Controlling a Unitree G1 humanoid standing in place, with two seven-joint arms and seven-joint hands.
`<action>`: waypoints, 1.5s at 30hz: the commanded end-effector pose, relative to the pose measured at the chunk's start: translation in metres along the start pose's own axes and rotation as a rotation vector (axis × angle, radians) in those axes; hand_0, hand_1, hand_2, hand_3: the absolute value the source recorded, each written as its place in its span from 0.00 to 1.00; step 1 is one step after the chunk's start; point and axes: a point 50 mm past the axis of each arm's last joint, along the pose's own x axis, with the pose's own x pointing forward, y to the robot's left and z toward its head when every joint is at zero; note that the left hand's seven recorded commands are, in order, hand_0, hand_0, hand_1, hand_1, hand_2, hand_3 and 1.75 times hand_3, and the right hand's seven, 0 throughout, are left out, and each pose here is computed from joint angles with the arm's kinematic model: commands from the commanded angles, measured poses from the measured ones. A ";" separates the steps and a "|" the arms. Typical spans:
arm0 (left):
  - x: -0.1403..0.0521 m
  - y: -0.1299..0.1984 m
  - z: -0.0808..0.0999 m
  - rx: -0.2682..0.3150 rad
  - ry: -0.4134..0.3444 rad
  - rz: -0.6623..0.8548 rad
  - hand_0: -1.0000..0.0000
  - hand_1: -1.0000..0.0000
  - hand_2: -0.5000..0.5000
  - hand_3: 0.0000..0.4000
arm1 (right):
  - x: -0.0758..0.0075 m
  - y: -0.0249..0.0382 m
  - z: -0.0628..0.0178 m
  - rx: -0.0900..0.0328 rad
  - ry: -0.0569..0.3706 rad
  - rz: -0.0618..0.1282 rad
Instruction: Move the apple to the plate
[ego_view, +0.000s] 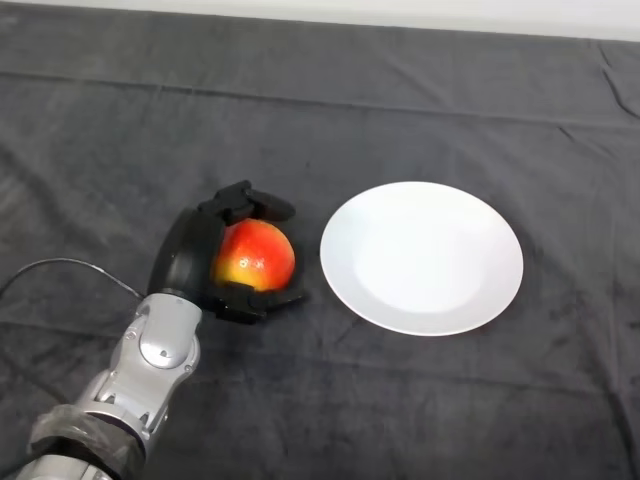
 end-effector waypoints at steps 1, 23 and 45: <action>0.014 0.019 0.026 0.029 -0.093 0.051 0.00 0.00 0.50 1.00 | -0.0009 0.0029 0.0094 -0.009 -0.019 0.010; 0.017 -0.020 0.076 0.030 -0.250 0.035 0.00 0.00 0.50 1.00 | -0.0009 0.0029 0.0093 -0.012 -0.019 0.009; 0.019 -0.080 0.089 0.032 -0.246 -0.146 0.00 0.00 0.50 1.00 | -0.0009 0.0029 0.0096 -0.009 -0.019 0.010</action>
